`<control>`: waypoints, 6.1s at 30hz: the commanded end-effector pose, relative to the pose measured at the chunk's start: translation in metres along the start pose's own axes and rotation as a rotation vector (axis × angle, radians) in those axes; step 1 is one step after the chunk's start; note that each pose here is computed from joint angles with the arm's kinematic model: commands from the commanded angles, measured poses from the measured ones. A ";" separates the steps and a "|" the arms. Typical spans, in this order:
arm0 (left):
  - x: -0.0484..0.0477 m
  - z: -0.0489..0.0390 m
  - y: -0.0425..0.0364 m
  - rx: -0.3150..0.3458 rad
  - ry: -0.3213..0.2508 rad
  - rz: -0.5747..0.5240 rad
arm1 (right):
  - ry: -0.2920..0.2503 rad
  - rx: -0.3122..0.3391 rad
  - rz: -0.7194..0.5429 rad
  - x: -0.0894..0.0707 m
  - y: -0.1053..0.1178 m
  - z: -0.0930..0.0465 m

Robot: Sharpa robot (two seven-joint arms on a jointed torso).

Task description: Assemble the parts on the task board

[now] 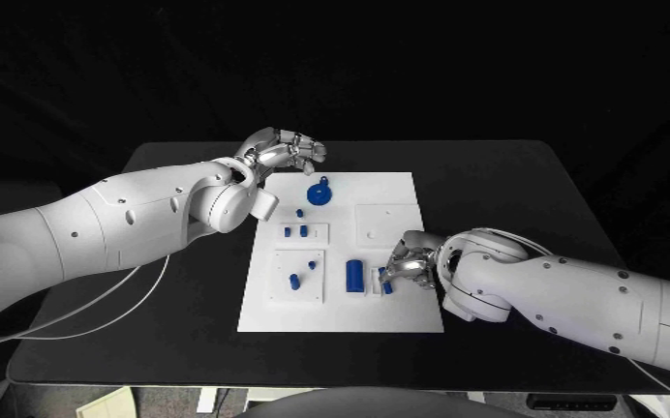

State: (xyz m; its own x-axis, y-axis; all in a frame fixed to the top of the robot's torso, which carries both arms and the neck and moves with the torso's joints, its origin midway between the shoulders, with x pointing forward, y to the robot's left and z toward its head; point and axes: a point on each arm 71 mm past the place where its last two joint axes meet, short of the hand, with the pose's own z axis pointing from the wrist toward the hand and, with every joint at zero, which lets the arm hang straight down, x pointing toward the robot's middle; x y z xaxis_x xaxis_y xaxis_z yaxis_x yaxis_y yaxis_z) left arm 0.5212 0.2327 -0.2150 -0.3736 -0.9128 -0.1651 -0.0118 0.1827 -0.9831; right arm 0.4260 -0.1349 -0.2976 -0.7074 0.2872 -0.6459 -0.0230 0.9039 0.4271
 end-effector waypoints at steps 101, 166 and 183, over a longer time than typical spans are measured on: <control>0.0019 0.0004 -0.0009 0.005 0.017 0.000 | 0.103 -0.054 0.021 0.008 0.003 -0.004; 0.0016 0.0000 -0.0002 -0.003 0.023 0.005 | 0.094 -0.037 -0.073 0.010 0.002 0.005; -0.0001 -0.0004 0.0001 -0.002 0.018 0.007 | 0.080 -0.056 0.015 0.002 -0.013 0.000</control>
State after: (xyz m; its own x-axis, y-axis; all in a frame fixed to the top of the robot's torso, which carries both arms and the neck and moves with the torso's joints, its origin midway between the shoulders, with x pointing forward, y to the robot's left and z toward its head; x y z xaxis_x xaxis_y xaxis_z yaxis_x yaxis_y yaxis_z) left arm 0.5213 0.2346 -0.2159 -0.3779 -0.9098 -0.1717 -0.0201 0.1935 -0.9809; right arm 0.4257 -0.1464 -0.3048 -0.7571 0.2454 -0.6055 -0.0537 0.9003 0.4320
